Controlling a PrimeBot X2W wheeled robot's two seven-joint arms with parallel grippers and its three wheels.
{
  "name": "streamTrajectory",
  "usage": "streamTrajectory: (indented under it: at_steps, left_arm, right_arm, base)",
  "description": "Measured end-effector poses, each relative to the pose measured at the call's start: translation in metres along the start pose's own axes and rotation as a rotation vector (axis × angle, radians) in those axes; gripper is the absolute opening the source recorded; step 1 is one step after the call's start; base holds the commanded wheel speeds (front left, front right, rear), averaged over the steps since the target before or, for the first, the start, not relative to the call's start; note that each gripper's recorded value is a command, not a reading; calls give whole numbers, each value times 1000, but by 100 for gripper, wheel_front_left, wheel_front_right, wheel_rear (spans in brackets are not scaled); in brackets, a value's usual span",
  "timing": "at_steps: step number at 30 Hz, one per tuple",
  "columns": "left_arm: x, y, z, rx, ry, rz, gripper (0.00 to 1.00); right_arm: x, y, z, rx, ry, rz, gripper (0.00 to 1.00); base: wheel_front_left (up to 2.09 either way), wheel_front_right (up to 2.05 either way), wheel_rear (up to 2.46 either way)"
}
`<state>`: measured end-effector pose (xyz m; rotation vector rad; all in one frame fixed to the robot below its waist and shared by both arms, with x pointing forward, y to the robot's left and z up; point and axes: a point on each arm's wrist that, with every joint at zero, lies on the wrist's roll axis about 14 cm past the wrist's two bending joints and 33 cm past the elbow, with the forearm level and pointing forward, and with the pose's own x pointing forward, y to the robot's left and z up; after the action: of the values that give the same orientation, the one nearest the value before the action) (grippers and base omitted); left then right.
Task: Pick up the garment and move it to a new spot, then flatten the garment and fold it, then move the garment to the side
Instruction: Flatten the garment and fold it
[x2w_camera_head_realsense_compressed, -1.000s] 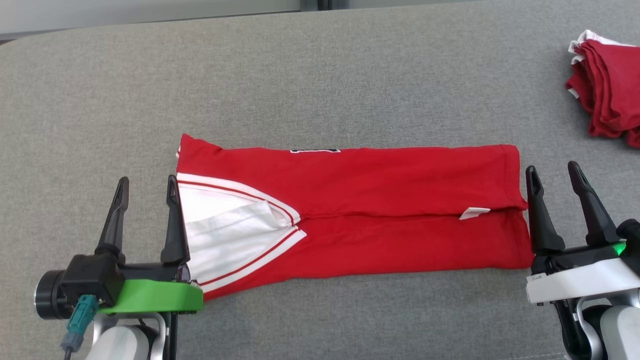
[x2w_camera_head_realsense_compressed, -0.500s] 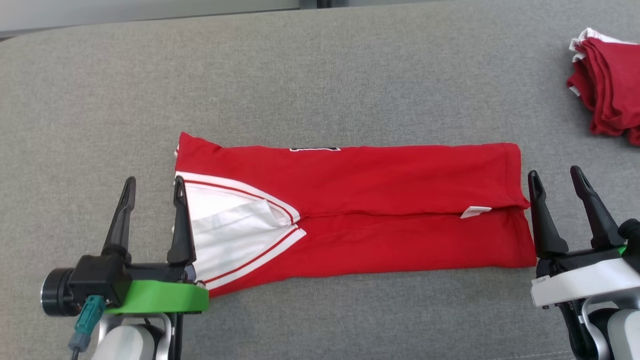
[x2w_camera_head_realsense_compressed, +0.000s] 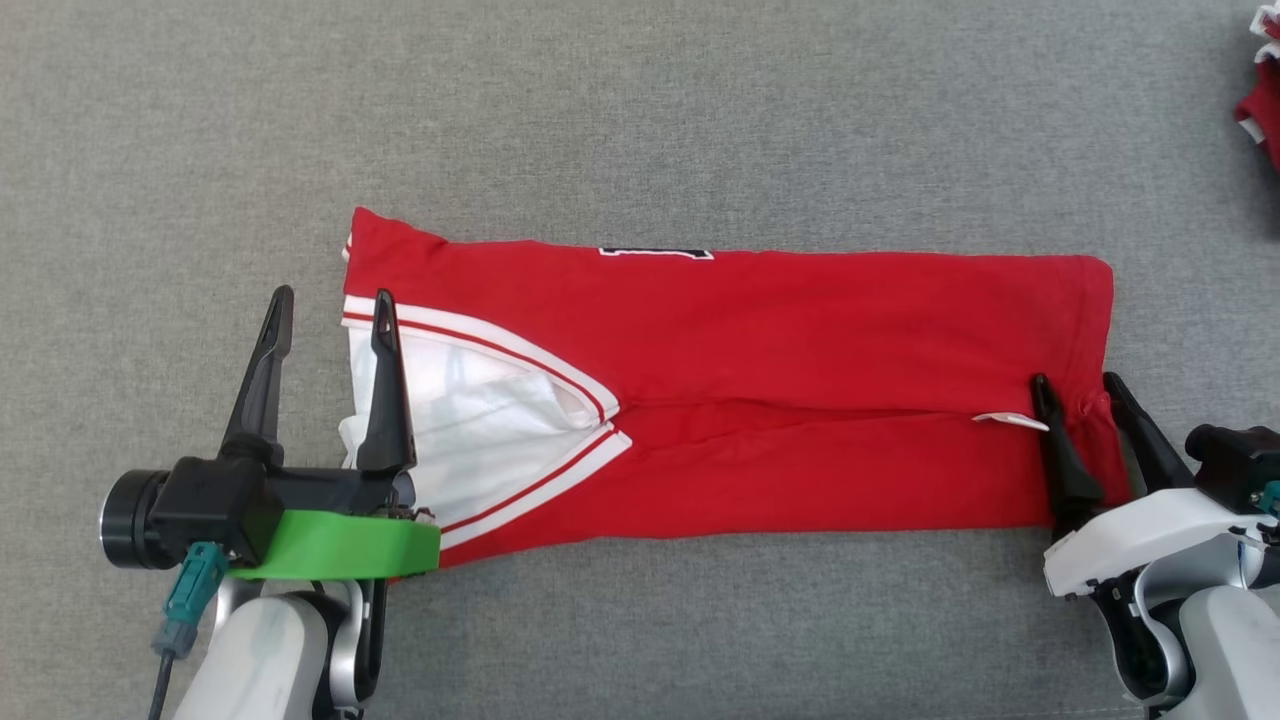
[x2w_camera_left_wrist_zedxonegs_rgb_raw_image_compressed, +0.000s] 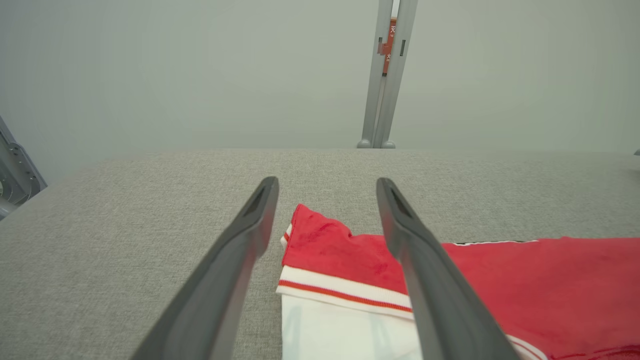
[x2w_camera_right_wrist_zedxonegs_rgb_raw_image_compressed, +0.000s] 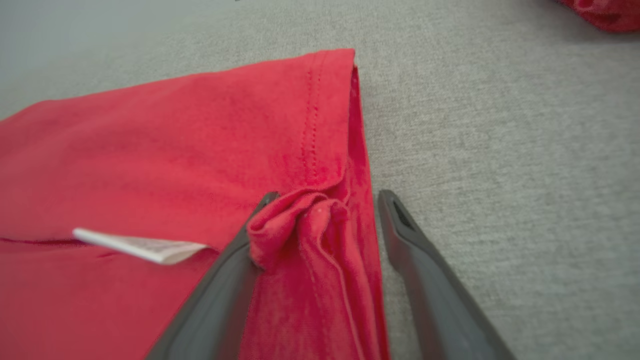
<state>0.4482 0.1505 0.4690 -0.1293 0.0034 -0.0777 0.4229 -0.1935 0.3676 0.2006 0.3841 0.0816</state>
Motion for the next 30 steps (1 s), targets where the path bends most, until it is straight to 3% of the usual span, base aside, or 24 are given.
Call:
streamTrajectory:
  at_steps: [3, 4, 5, 7, 12, 19, 23, 26, 30]
  left_arm:
    - [0, 2, -5, 3, 11, 6, 100]
    - [0, 4, -4, 4, 10, 9, 100]
    - [0, 5, -3, 5, 6, 11, 100]
    - [0, 4, 0, 8, -2, 9, 100]
    - [-2, 2, 3, -3, -11, 14, 100]
    - [-11, -5, 12, -4, -28, -4, 100]
    - [-19, -5, 18, -3, -36, 0, 100]
    - [-24, -6, 23, -2, -47, -1, 100]
    - [-28, -7, 32, 4, -67, -1, 100]
  right_arm:
    - [3, 1, -12, 23, 32, 7, 97]
    - [3, 1, -14, 29, 37, 10, 69]
    - [3, 4, -16, 33, 42, 18, 33]
    - [2, 10, -16, 45, 45, 38, 0]
    - [-2, 9, -6, 52, 18, 56, 0]
    - [-14, -44, 41, -11, -80, -49, 0]
    - [-25, -57, 61, -27, -104, -78, 0]
    - [-26, -34, 83, -48, -143, -18, 0]
    - [-24, 35, 107, -54, -178, 139, 0]
  base:
    - [0, 0, 0]
    - [0, 0, 0]
    - [0, 0, 0]
    - [0, 0, 0]
    - [0, 0, 0]
    - [0, 0, 0]
    - [0, 0, 0]
    - [0, 0, 0]
    - [0, 0, 0]
